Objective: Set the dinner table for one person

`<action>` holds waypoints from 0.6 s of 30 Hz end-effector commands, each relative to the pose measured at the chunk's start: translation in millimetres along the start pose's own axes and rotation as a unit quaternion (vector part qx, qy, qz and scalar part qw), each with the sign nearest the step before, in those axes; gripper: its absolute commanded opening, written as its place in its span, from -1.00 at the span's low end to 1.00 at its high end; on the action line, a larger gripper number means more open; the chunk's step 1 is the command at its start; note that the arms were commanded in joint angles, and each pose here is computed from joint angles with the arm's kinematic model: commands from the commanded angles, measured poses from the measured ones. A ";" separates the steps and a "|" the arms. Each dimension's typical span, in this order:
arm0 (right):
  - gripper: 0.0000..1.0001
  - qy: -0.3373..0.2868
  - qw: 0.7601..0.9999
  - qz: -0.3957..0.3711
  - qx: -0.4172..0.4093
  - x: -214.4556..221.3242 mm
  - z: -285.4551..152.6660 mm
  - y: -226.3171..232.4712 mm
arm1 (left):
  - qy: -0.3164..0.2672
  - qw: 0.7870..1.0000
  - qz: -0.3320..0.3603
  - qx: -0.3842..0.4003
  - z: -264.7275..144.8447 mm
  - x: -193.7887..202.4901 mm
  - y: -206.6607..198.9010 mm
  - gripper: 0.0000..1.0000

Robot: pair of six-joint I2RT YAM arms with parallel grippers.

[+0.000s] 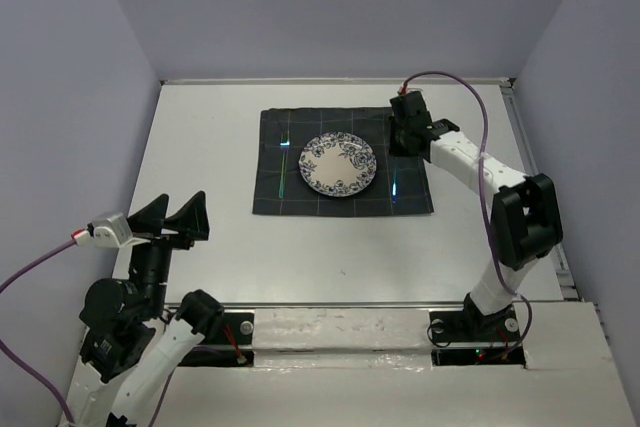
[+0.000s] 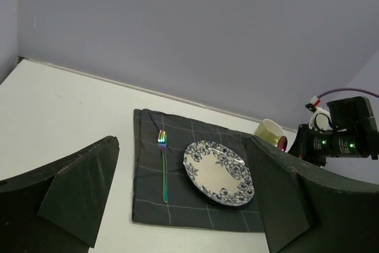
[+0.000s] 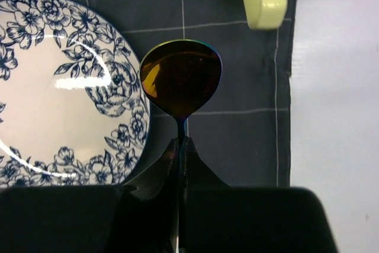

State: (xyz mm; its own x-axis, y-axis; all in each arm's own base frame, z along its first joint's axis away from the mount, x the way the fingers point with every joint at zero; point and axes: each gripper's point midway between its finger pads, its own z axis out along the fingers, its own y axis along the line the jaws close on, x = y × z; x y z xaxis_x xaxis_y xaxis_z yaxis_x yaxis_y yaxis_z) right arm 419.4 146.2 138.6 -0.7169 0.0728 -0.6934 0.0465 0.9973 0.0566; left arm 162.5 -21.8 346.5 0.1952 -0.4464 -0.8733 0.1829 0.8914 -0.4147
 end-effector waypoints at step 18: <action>-1.00 -0.014 0.999 -0.046 0.003 -26.1 76.9 29.0 | -0.004 0.999 0.042 -0.009 18.9 1.5 -3.2 0.98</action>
State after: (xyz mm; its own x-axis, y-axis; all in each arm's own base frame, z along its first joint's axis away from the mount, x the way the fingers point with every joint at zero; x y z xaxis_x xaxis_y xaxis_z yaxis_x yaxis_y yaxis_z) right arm 472.4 168.5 86.0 -0.7488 -0.0148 -0.6627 -0.0162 0.9999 -0.0040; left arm 175.4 -23.2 344.3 0.1964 -0.3862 -0.9013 0.1352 0.9210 -0.3653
